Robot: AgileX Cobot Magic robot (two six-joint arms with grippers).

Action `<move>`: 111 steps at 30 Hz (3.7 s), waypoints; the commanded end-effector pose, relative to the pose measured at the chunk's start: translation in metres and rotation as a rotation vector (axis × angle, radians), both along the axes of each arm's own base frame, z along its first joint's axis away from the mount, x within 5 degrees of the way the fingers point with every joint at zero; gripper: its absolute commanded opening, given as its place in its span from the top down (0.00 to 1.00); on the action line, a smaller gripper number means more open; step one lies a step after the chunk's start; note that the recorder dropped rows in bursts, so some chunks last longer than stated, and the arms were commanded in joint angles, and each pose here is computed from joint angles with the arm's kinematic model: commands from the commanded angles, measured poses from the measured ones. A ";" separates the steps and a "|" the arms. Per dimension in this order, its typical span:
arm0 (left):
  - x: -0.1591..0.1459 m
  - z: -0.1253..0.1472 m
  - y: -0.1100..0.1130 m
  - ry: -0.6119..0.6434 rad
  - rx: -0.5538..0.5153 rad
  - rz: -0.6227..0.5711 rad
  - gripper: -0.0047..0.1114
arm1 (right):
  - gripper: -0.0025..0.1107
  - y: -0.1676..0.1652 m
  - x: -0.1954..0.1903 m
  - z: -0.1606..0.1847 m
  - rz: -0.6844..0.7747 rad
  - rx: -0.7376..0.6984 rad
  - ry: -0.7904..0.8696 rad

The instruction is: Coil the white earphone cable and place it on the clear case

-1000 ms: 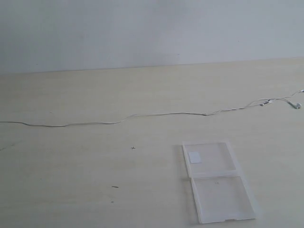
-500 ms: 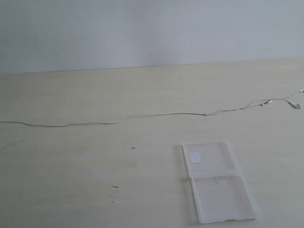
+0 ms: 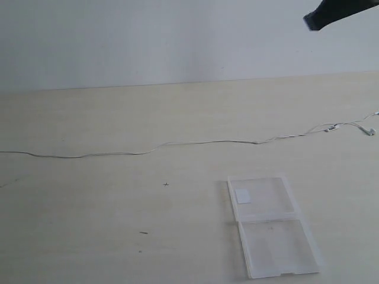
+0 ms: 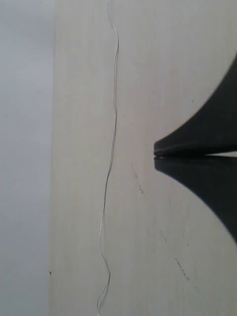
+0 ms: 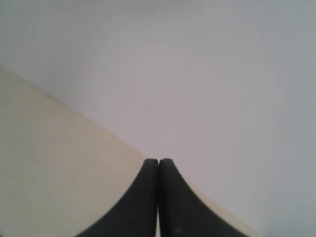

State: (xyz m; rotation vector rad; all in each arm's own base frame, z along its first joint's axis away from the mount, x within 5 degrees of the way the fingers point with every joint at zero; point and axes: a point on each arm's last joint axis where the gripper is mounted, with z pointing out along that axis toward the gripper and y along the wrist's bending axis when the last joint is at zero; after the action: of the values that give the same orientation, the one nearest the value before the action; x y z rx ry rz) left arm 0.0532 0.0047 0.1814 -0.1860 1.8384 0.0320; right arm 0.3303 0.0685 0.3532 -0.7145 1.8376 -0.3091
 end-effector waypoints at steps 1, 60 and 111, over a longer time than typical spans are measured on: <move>0.000 0.000 0.000 -0.011 -0.007 -0.002 0.96 | 0.98 0.044 0.033 -0.030 0.321 -0.208 0.279; 0.000 0.000 0.000 -0.011 -0.007 -0.002 0.96 | 0.65 0.185 0.129 -0.258 0.754 -0.204 0.724; 0.001 0.042 0.006 -0.481 0.008 0.061 0.96 | 0.98 0.152 0.003 0.100 0.876 0.330 0.255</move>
State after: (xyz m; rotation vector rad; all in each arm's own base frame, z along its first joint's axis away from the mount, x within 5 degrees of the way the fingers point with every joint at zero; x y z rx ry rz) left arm 0.0549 0.0103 0.2196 -0.1845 1.4118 0.0873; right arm 0.3436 0.2255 0.4383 -1.2706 1.6209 0.6557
